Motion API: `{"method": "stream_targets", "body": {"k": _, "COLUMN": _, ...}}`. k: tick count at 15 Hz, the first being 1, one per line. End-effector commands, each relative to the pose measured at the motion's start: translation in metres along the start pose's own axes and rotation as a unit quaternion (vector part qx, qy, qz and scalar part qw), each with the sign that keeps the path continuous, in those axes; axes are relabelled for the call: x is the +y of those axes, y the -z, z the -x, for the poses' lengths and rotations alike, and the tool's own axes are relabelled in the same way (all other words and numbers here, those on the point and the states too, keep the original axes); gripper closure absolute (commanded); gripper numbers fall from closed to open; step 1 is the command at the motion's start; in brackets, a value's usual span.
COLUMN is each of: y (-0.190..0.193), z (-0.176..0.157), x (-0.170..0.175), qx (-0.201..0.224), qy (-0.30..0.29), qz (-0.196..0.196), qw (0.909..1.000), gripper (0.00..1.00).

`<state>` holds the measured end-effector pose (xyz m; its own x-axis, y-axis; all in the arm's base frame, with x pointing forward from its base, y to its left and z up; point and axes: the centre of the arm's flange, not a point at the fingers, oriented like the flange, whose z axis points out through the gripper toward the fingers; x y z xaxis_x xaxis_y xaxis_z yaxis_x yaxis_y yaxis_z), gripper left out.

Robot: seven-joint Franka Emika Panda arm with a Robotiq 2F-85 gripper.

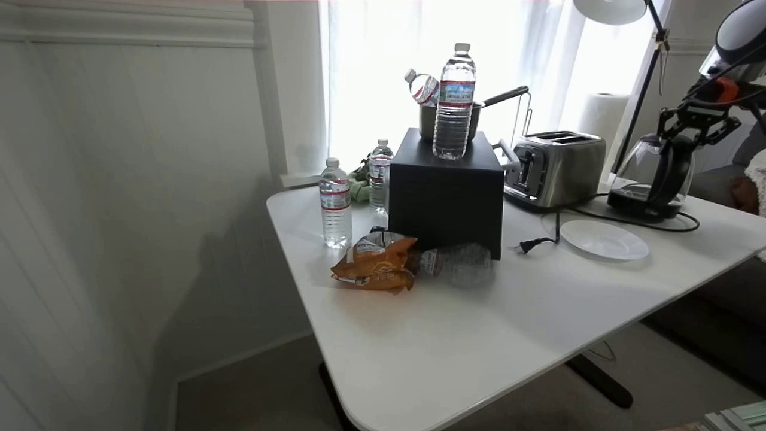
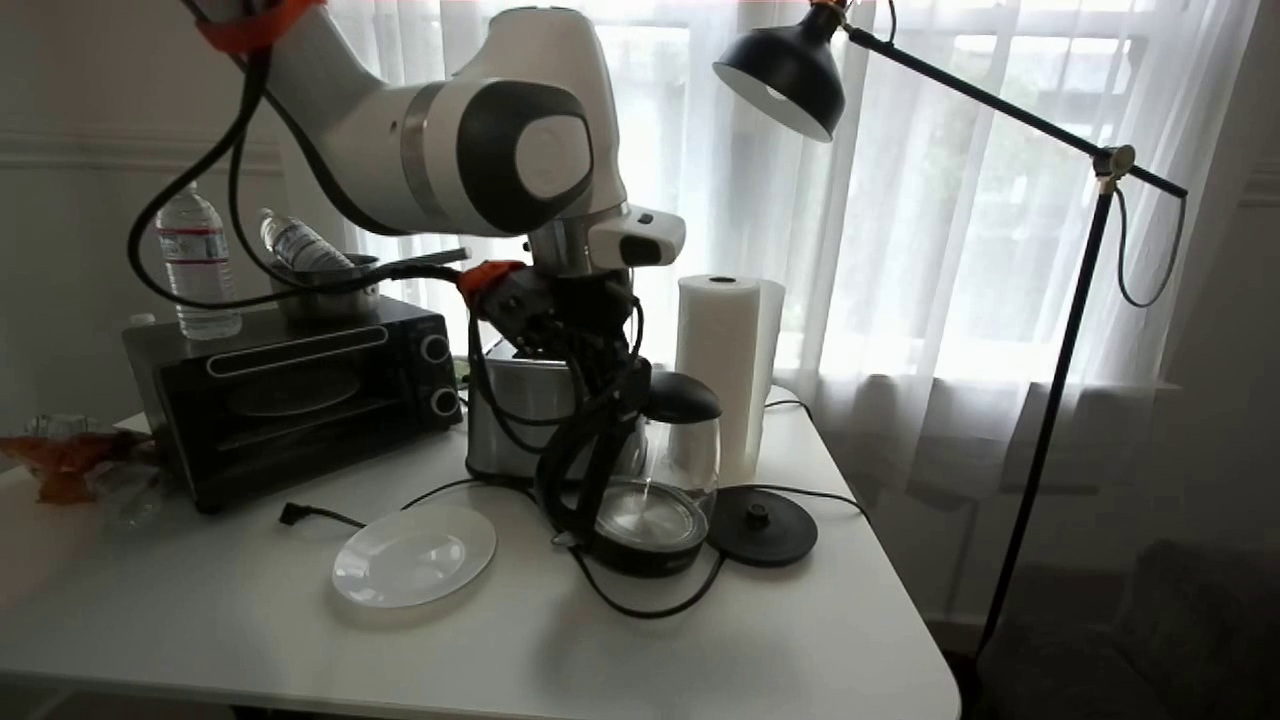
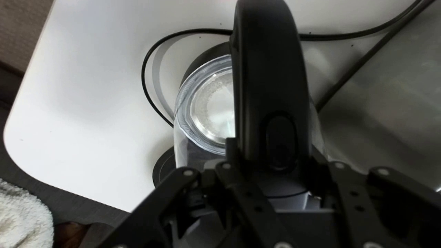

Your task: Pick up the kettle, then place it on the table

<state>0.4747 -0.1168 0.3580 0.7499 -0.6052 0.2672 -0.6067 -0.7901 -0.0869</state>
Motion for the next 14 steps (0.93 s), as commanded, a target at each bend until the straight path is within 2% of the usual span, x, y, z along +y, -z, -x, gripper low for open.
{"method": "stream_targets", "body": {"k": 1, "y": -0.002, "z": 0.018, "x": -0.002, "qx": 0.03, "qy": 0.015, "qz": -0.006, "qw": 0.9994, "gripper": 0.8}}
{"method": "stream_targets", "body": {"k": 10, "y": -0.017, "z": 0.045, "x": -0.006, "qx": 0.035, "qy": 0.063, "qz": -0.002, "qw": 0.9974, "gripper": 0.8}}
{"method": "stream_targets", "body": {"k": 14, "y": -0.018, "z": 0.048, "x": -0.006, "qx": 0.07, "qy": 0.081, "qz": -0.004, "qw": 0.9943, "gripper": 0.8}}
